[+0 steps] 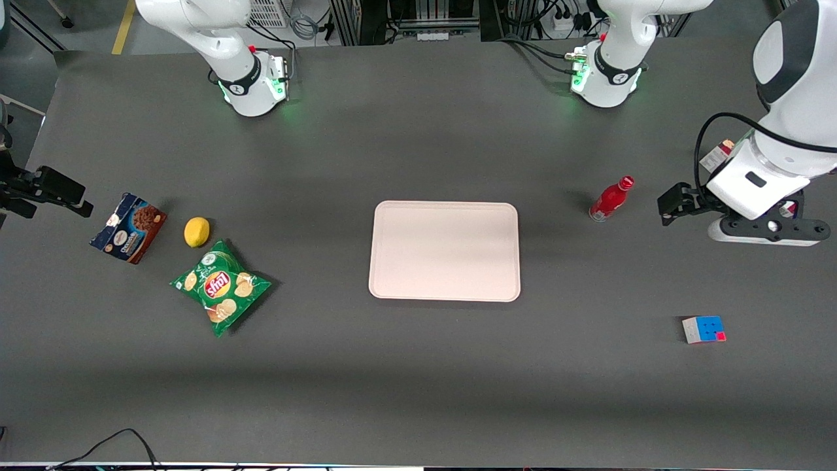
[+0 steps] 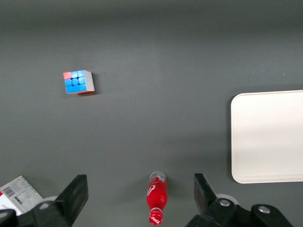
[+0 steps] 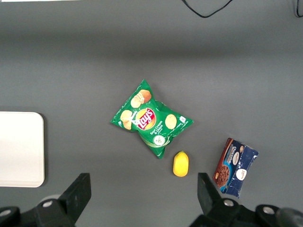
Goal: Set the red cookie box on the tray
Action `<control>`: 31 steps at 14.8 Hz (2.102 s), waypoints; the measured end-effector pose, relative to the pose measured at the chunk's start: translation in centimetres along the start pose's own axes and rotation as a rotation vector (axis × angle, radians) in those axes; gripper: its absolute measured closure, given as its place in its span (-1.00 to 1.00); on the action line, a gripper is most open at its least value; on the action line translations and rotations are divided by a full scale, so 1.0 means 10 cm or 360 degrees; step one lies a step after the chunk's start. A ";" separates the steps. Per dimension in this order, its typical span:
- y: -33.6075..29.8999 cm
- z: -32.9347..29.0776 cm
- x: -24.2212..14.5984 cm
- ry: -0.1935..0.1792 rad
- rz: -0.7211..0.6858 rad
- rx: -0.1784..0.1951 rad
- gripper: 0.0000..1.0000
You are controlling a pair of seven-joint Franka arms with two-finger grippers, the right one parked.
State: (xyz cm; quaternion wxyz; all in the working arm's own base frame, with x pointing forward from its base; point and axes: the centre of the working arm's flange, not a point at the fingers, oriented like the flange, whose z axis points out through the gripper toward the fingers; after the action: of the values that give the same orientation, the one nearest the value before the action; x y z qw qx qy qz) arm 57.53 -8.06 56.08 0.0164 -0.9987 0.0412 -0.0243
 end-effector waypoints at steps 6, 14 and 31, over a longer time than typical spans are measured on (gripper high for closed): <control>-0.47 0.09 -0.03 -0.0087 -0.0111 0.0055 -1.00; -1.80 0.17 -0.23 -0.0148 -0.0200 0.0067 -1.00; -4.36 0.09 -1.78 0.0054 -0.0126 -0.0300 -1.00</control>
State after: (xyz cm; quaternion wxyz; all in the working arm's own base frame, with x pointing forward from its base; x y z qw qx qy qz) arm 43.44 36.83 55.82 -0.0793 -0.9961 0.0040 -0.0379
